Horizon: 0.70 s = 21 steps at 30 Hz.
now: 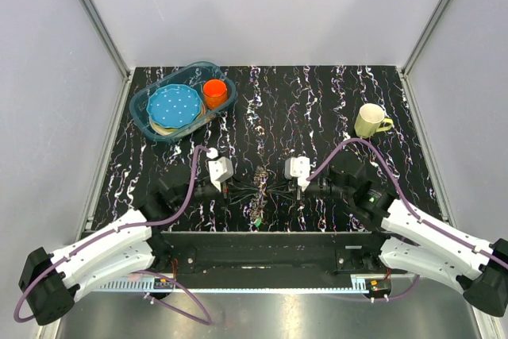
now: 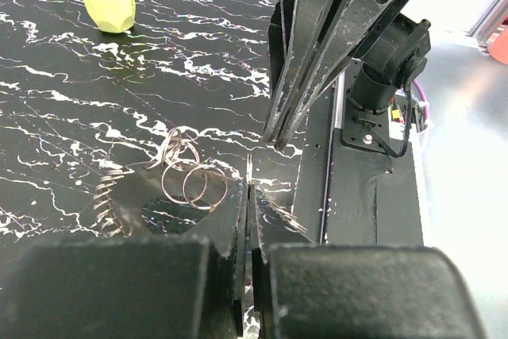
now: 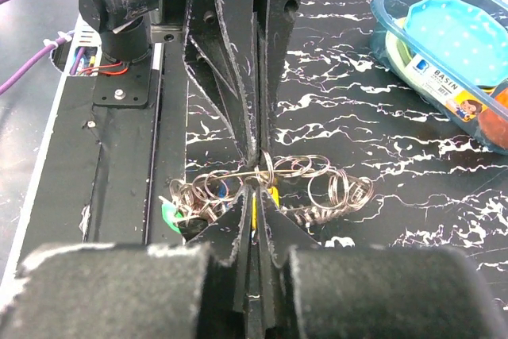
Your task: Remove the keys from the keyring
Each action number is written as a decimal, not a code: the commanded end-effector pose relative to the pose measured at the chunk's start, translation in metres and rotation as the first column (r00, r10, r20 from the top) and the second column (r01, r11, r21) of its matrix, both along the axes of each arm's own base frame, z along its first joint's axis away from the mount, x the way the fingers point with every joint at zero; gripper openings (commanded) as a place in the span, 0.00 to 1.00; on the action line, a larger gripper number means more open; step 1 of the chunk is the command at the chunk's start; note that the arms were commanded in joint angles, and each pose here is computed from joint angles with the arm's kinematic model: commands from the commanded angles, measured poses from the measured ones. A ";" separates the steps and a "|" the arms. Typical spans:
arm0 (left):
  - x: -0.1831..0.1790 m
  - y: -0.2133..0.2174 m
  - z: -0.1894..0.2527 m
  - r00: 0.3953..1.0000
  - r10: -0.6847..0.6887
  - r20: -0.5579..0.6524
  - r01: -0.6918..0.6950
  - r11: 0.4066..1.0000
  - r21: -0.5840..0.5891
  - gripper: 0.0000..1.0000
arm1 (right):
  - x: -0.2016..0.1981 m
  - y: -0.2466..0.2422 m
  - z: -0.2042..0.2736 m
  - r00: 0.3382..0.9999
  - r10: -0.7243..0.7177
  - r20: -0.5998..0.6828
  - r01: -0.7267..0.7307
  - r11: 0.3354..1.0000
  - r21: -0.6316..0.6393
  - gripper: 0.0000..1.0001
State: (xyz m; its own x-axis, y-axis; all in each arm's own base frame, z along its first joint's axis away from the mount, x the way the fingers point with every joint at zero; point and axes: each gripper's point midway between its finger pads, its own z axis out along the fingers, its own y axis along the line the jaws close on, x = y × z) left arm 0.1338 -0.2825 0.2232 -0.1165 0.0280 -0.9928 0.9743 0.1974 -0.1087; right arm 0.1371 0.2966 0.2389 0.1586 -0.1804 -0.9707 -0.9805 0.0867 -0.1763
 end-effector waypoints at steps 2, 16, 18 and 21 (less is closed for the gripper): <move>0.001 -0.002 0.040 0.995 0.006 0.097 0.008 0.991 -0.136 0.00 | 0.004 0.003 0.007 1.000 -0.012 0.006 0.012 0.999 0.038 0.12; -0.010 -0.003 0.048 0.989 -0.046 0.140 0.069 0.984 -0.164 0.00 | 0.000 0.002 0.001 0.998 -0.028 -0.056 0.033 0.996 0.078 0.34; -0.011 -0.003 0.048 0.989 -0.052 0.141 0.076 0.983 -0.165 0.00 | 0.004 0.002 -0.001 0.997 -0.051 -0.054 0.055 0.995 0.079 0.37; -0.011 -0.003 0.048 0.989 -0.054 0.139 0.077 0.983 -0.166 0.00 | 0.009 0.001 -0.002 0.996 -0.079 -0.051 0.082 0.993 0.080 0.40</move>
State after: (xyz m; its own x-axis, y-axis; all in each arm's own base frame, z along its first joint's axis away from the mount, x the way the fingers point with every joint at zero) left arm 0.1283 -0.2844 0.2379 -0.0867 -0.0360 -0.9956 0.9827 0.1612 -0.0914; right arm 0.1365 0.2969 0.2202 0.0727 -0.1680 -0.9831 -0.9885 0.1190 -0.0934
